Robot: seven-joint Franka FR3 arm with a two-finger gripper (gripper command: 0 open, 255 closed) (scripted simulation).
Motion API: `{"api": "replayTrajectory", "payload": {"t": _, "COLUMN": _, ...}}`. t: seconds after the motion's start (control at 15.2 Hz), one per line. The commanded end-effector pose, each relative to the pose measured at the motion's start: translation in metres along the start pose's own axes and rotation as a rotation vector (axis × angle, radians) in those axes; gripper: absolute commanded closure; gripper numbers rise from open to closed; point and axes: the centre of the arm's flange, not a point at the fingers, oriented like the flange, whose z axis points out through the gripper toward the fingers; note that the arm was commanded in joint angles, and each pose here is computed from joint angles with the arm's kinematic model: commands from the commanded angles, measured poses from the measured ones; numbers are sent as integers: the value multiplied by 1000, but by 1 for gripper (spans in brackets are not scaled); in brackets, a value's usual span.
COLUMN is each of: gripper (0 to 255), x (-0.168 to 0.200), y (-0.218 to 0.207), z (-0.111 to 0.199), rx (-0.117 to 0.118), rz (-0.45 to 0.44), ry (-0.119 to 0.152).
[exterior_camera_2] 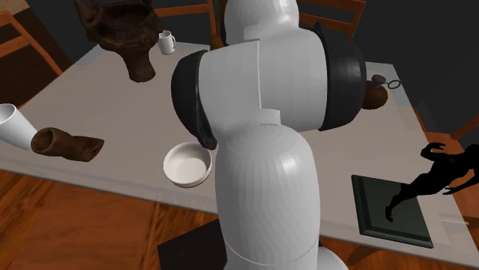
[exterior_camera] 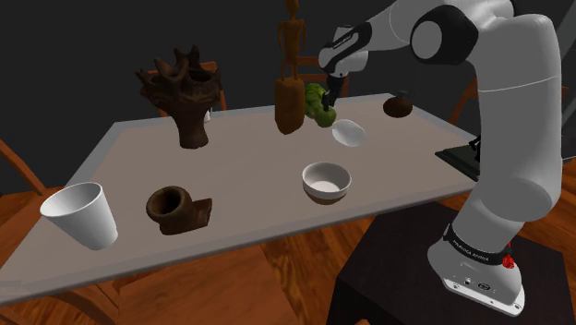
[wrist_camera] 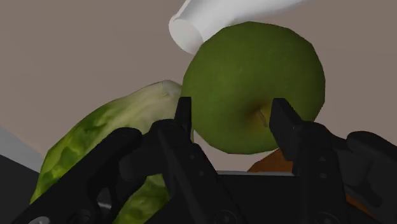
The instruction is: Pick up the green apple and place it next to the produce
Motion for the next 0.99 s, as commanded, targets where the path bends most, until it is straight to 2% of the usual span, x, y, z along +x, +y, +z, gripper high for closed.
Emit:
{"api": "replayTrajectory", "payload": {"t": 0.0, "gripper": 0, "x": -10, "y": -4, "z": 22, "rx": 40, "rz": 5, "ry": -72}}
{"api": "replayTrajectory", "payload": {"t": 0.13, "gripper": 0, "x": -12, "y": -7, "z": 26, "rx": 40, "rz": 5, "ry": -72}}
{"api": "replayTrajectory", "payload": {"t": 0.46, "gripper": 0, "x": -9, "y": -2, "z": -39, "rx": 40, "rz": 4, "ry": -72}}
{"api": "replayTrajectory", "payload": {"t": 0.92, "gripper": 0, "x": -9, "y": -2, "z": -39, "rx": 40, "rz": 4, "ry": -72}}
